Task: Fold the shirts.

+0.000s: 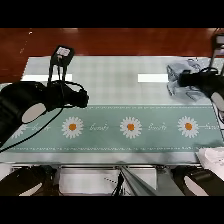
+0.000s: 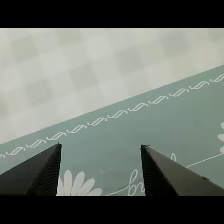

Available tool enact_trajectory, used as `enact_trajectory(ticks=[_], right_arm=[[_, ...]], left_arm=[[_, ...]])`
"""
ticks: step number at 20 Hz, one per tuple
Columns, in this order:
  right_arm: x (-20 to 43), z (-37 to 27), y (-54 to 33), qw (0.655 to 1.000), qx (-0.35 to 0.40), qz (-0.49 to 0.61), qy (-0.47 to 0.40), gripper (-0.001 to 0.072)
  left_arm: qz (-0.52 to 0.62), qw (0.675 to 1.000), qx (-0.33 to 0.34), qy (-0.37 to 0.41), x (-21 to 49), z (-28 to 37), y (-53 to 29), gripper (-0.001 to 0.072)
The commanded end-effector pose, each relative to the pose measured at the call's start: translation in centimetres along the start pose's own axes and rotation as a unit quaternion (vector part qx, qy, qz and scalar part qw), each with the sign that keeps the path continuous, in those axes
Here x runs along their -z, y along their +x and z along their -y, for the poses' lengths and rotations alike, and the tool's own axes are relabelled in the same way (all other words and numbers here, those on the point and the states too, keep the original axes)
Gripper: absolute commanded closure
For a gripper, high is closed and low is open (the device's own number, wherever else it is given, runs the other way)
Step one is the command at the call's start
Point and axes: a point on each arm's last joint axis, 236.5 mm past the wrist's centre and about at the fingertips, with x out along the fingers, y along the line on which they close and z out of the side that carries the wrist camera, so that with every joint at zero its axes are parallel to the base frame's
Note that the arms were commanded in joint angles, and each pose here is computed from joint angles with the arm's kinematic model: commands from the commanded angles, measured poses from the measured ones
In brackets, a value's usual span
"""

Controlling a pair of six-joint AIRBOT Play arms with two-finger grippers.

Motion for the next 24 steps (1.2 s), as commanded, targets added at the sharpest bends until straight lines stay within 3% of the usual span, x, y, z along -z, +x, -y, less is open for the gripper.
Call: enact_trajectory(ticks=[1, 5, 10, 18, 19, 20, 21, 24], right_arm=[[-1.0, 10.2, 4.0, 0.988, 0.096, 0.026, 0.115, 0.0108], [3.2, 16.0, 8.5, 0.950, 0.107, -0.015, 0.293, 0.0108], [4.8, 14.1, 15.3, 0.903, 0.044, -0.005, 0.427, 0.0108], [9.5, 7.5, 22.7, 0.908, 0.005, -0.044, 0.416, 0.0119], [9.3, 6.9, 23.1, 0.910, -0.001, -0.039, 0.414, 0.0255], [8.4, 6.6, 23.2, 0.911, -0.010, -0.023, 0.411, 0.0547], [6.8, 6.5, 22.9, 0.910, -0.020, 0.002, 0.415, 0.0687], [-0.6, 6.7, 18.9, 0.905, -0.056, 0.092, 0.411, 0.0688]], left_arm=[[-0.011, 0.999, -0.003, 0.048, 0.5, -0.2, 0.0, 0.0132], [-0.011, 0.996, -0.004, 0.084, 0.5, -0.3, 0.1, 0.0132], [-0.011, 0.996, -0.004, 0.084, 0.5, -0.4, 0.1, 0.0132], [-0.011, 0.996, -0.004, 0.084, 0.4, -0.3, 0.1, 0.0132], [-0.011, 0.996, -0.004, 0.084, 0.4, -0.3, 0.1, 0.0131], [-0.011, 0.996, -0.004, 0.084, 0.4, -0.4, 0.1, 0.0132], [-0.012, 0.996, -0.004, 0.084, 0.5, -0.4, 0.1, 0.0132], [0.008, 0.997, 0.000, 0.082, -0.8, -0.1, -0.5, 0.0132]])
